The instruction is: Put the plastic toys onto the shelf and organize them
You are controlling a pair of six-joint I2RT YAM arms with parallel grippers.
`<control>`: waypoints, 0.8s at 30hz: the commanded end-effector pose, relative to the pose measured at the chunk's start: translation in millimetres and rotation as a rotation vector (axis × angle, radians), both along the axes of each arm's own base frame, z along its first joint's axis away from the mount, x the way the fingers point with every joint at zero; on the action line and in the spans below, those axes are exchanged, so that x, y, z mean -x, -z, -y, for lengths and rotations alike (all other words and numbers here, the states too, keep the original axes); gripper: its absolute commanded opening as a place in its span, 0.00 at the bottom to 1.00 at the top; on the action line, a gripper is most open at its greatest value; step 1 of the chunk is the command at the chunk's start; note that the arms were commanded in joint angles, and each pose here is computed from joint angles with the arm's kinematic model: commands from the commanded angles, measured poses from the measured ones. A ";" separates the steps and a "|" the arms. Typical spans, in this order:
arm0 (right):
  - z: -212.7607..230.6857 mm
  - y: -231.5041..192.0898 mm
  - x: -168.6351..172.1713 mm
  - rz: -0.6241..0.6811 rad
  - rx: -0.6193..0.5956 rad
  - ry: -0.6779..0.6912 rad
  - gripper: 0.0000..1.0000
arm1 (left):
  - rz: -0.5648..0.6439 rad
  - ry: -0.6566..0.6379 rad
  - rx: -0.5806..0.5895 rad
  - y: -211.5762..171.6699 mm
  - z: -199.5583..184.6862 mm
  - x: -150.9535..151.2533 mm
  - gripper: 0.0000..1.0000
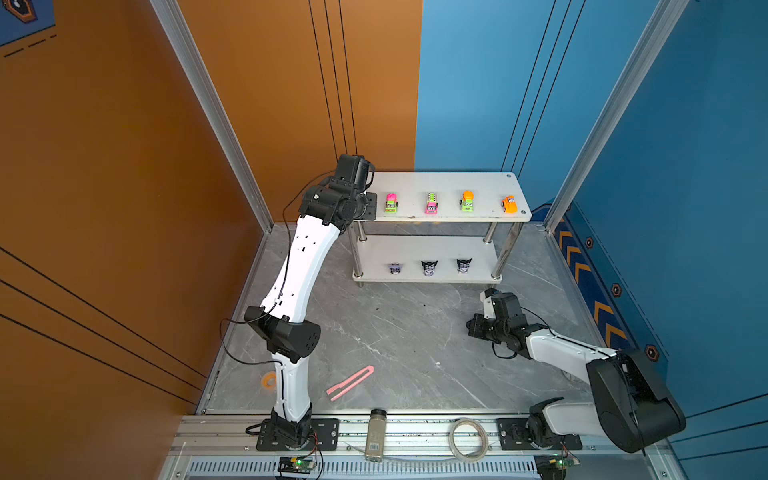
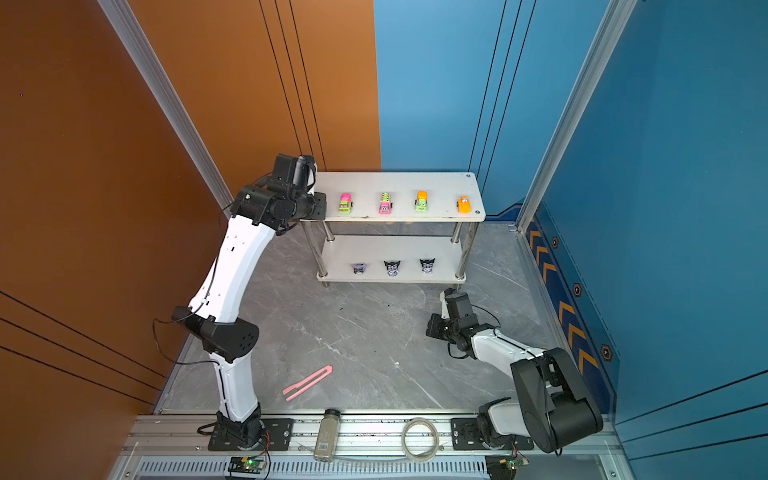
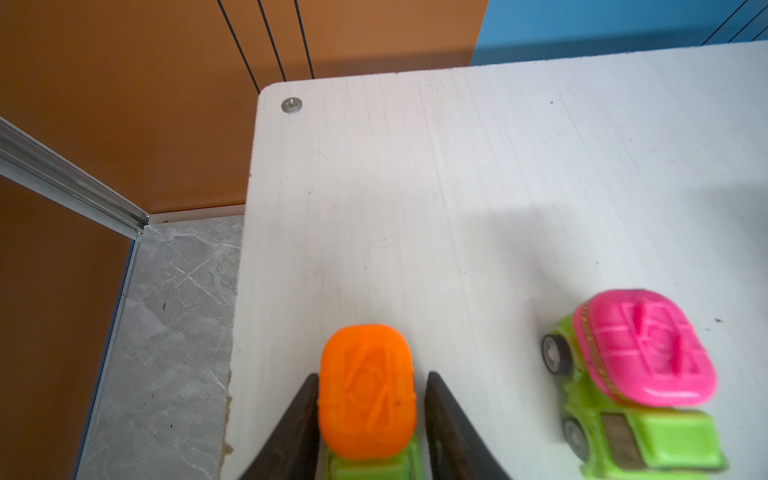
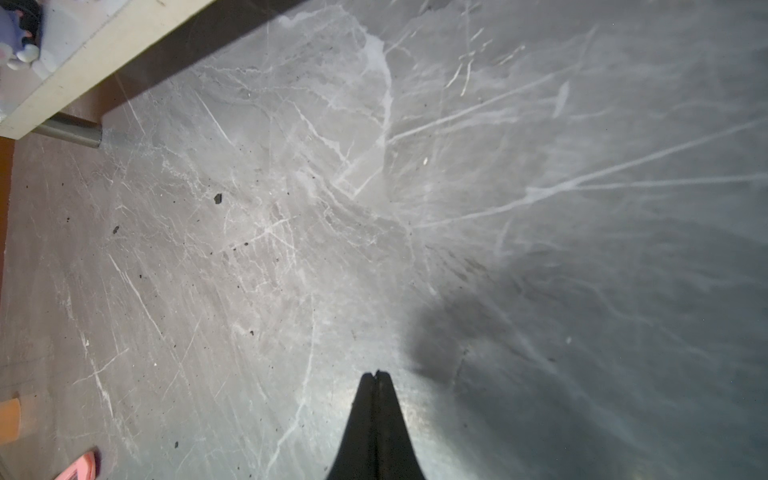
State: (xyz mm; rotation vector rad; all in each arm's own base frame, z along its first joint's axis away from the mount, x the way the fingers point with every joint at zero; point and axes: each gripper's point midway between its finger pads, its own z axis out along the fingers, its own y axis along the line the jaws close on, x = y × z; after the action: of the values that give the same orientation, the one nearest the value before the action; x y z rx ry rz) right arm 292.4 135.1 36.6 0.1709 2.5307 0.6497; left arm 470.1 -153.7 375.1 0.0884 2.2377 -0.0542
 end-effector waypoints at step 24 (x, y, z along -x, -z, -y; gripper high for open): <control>-0.4 4.2 2.7 -0.023 0.004 0.004 0.00 | 0.173 -0.015 -0.022 -80.9 -24.8 61.9 0.71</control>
State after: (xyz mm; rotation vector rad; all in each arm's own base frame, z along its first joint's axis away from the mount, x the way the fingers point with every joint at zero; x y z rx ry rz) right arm 291.8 134.8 34.1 0.1727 2.5390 0.6464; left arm 410.9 -132.3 468.2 0.0673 2.0305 -0.0686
